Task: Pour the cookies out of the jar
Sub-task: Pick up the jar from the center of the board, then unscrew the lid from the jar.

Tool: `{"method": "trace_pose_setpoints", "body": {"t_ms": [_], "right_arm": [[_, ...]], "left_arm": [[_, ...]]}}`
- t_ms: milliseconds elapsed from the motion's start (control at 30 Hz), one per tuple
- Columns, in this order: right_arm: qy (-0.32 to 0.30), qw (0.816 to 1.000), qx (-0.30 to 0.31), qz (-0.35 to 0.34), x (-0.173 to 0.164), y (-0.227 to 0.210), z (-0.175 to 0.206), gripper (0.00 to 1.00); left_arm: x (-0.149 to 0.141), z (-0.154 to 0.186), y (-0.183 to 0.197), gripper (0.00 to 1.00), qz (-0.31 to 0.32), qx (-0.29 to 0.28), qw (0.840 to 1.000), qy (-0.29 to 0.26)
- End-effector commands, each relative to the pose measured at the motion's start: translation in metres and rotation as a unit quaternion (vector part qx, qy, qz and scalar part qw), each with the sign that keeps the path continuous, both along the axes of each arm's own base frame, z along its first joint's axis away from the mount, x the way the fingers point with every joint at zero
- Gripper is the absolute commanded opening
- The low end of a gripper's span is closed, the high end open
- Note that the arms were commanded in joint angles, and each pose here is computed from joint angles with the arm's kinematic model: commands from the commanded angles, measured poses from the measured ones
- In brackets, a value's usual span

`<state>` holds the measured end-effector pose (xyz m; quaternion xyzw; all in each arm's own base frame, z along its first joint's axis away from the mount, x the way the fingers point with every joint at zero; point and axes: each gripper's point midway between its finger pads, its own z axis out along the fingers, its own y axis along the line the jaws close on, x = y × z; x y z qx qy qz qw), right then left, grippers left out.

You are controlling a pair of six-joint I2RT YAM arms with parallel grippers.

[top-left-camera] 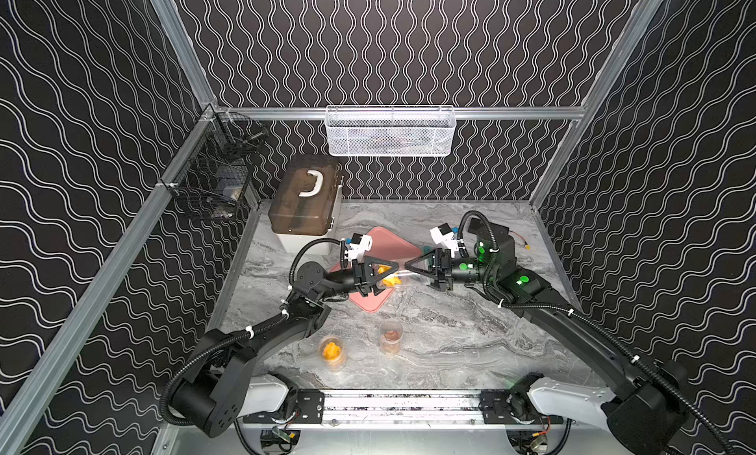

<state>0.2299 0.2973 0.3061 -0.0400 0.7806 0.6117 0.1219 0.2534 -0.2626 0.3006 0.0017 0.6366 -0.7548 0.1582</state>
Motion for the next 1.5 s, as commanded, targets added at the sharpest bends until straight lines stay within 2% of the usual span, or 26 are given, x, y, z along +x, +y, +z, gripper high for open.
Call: {"method": "trace_pose_setpoints", "body": {"t_ms": [0, 267, 600, 800, 1467], "right_arm": [[0.001, 1.0, -0.003, -0.001, 0.0, 0.001, -0.001, 0.68], [-0.002, 1.0, -0.013, -0.014, 0.002, -0.003, -0.003, 0.9], [-0.018, 0.997, -0.048, -0.061, 0.007, -0.029, -0.005, 0.95], [-0.009, 0.999, -0.031, -0.044, 0.0, -0.038, -0.002, 0.93], [-0.001, 1.0, -0.01, -0.021, -0.008, -0.036, 0.003, 0.71]], "left_arm": [[-0.007, 0.007, 0.0, 0.55, -0.012, -0.001, 1.0, -0.022], [-0.008, 0.004, 0.0, 0.5, -0.013, 0.002, 1.0, -0.02], [-0.007, 0.005, 0.001, 0.46, -0.009, -0.002, 1.0, -0.018], [-0.008, 0.008, 0.002, 0.46, -0.008, 0.002, 1.0, -0.024], [-0.005, 0.008, 0.002, 0.43, -0.009, -0.009, 1.0, -0.019]]}}
